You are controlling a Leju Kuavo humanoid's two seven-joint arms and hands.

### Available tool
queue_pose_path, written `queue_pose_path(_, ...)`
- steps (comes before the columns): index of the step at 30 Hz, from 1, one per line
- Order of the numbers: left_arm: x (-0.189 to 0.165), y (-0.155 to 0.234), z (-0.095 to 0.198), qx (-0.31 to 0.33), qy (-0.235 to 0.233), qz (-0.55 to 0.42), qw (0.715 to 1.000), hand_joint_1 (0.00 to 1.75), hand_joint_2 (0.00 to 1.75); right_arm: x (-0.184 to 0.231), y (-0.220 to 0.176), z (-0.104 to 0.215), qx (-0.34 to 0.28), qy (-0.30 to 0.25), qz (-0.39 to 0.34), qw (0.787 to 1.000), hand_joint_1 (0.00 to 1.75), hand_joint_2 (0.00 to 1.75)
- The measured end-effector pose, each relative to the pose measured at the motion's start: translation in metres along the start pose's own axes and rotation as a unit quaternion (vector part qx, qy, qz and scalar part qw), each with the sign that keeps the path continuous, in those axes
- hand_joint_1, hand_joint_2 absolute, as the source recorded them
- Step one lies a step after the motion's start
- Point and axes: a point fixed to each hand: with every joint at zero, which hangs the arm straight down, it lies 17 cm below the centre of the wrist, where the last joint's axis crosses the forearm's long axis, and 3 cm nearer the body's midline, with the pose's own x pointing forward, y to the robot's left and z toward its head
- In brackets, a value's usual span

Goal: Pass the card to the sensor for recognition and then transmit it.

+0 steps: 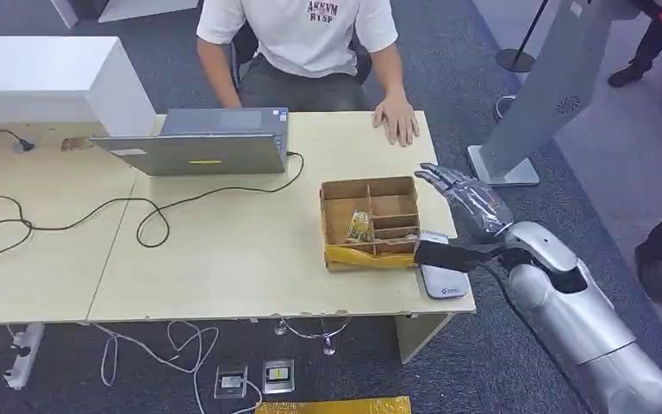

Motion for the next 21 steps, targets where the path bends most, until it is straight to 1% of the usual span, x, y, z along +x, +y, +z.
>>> queue_pose_path(4, -0.002, 0.001, 0.000, 0.001, 0.004, 0.003, 1.000, 0.00, 0.00, -0.002, 0.020, 0.004, 0.018, 0.001, 0.025, 1.000, 0.00, 1.75)
queue_pose_path(10, -0.003, 0.002, 0.000, 0.001, 0.007, 0.005, 1.000, 0.00, 0.00, -0.004, 0.048, 0.010, 0.046, 0.001, 0.043, 0.998, 0.00, 1.75)
queue_pose_path(21, -0.004, 0.002, 0.000, 0.001, 0.009, -0.001, 1.000, 0.00, 0.00, 0.000, 0.071, 0.010, 0.062, 0.000, 0.058, 0.996, 0.00, 1.75)
